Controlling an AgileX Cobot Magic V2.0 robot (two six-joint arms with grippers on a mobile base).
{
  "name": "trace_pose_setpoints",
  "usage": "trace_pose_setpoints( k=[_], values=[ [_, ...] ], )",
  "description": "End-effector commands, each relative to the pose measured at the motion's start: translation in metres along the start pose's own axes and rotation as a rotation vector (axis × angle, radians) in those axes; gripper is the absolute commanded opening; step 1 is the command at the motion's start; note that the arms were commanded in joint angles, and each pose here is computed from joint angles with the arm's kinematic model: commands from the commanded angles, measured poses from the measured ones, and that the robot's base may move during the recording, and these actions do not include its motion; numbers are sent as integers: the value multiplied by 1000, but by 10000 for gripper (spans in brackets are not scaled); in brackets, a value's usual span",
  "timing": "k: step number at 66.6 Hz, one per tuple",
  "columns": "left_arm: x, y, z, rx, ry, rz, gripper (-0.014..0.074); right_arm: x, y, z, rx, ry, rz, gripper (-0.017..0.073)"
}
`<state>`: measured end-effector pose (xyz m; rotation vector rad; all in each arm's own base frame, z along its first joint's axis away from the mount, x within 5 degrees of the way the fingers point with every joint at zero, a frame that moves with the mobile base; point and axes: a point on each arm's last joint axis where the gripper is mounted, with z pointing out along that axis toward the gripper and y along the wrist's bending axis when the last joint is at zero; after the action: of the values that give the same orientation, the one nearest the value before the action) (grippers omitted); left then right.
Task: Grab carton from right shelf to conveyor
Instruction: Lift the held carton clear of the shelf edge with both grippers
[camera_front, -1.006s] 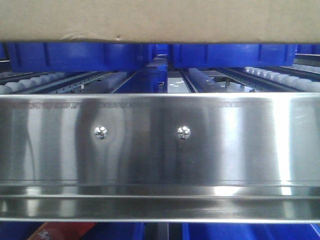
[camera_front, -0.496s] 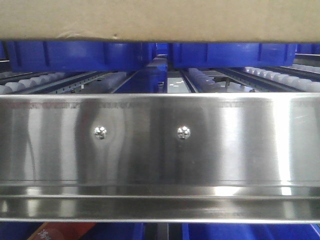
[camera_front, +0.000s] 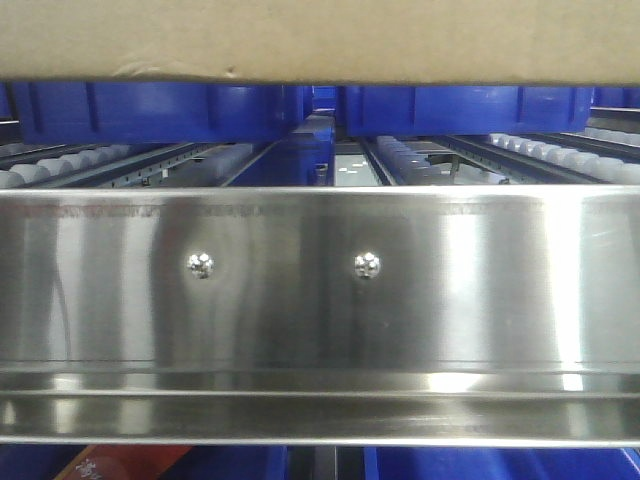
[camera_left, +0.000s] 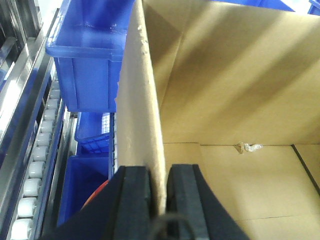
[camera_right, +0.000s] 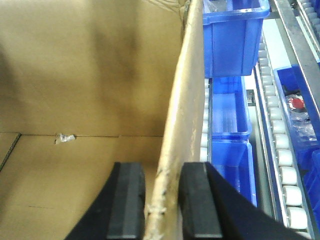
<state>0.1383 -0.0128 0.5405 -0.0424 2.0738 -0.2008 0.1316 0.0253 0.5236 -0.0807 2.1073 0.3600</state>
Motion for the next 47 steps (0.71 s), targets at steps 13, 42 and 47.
trace_pose_setpoints(
  k=[13, 42, 47],
  values=[
    [-7, -6, -14, 51, -109, 0, -16, -8, 0, -8, 19, -97, -4, -71],
    [-7, -6, -14, 51, -109, 0, -16, -8, 0, -8, 19, -97, -4, -71],
    [-7, -6, -14, 51, -109, 0, -16, -8, 0, -8, 19, -97, -4, -71]
  ],
)
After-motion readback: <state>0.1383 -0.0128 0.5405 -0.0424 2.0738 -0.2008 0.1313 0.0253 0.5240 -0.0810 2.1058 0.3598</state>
